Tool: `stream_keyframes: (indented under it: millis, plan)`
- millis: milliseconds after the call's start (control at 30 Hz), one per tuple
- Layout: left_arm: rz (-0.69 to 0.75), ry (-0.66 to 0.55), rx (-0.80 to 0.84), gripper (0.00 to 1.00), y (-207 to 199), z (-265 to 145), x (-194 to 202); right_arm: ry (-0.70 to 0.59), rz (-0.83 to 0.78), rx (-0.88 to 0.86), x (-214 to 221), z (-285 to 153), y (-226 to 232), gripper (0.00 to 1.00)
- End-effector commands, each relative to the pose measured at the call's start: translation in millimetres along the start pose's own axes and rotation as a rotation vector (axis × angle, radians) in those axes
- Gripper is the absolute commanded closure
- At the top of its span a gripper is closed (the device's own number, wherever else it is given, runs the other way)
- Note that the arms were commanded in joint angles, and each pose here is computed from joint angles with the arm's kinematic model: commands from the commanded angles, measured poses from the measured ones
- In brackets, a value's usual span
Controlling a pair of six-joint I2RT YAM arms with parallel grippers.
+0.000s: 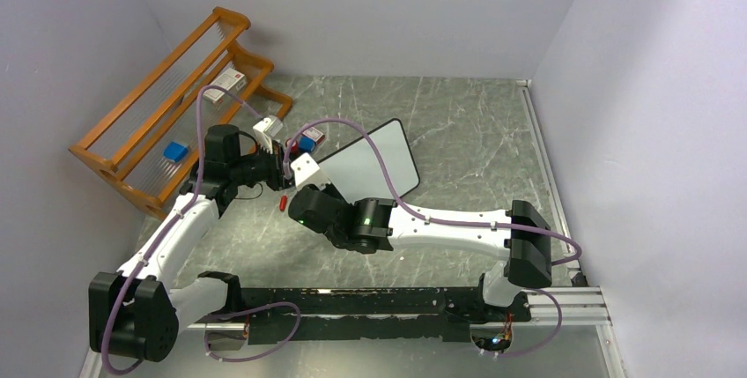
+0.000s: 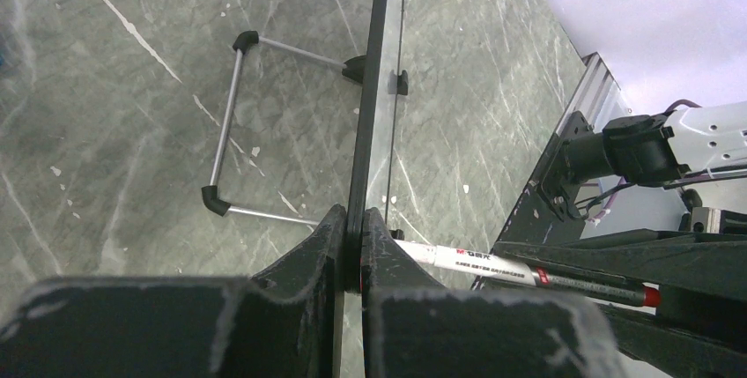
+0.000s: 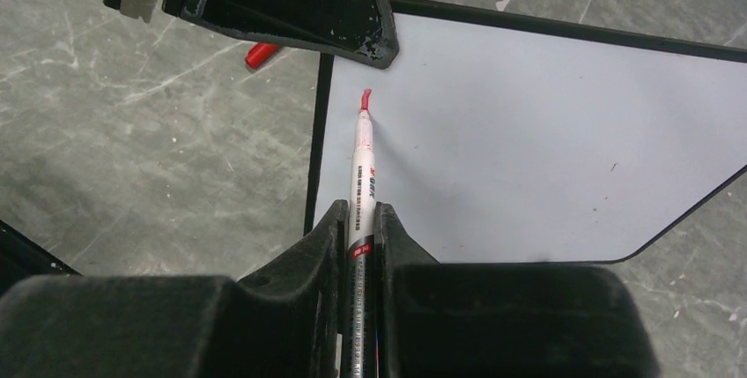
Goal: Write a sentence on the whiteboard
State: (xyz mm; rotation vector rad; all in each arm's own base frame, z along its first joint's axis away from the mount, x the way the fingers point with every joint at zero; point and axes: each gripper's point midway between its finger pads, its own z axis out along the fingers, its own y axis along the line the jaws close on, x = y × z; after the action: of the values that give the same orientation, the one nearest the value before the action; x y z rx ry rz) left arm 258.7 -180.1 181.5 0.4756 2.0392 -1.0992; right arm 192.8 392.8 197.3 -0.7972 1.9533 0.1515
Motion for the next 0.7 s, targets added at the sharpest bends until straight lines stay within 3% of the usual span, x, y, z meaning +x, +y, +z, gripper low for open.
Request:
stream_keyframes:
  millis: [0, 667]
  plan:
    - [0.001, -0.002, -0.010, 0.95, 5.6, 1.4, 2.0, 0.038, 0.004, 0.008, 10.6, 4.7, 0.5, 1.00]
    - [-0.002, -0.003, -0.007, 0.95, 5.2, 1.5, 2.5, 0.092, 0.026, -0.010, 32.9, 0.4, 0.7, 1.00]
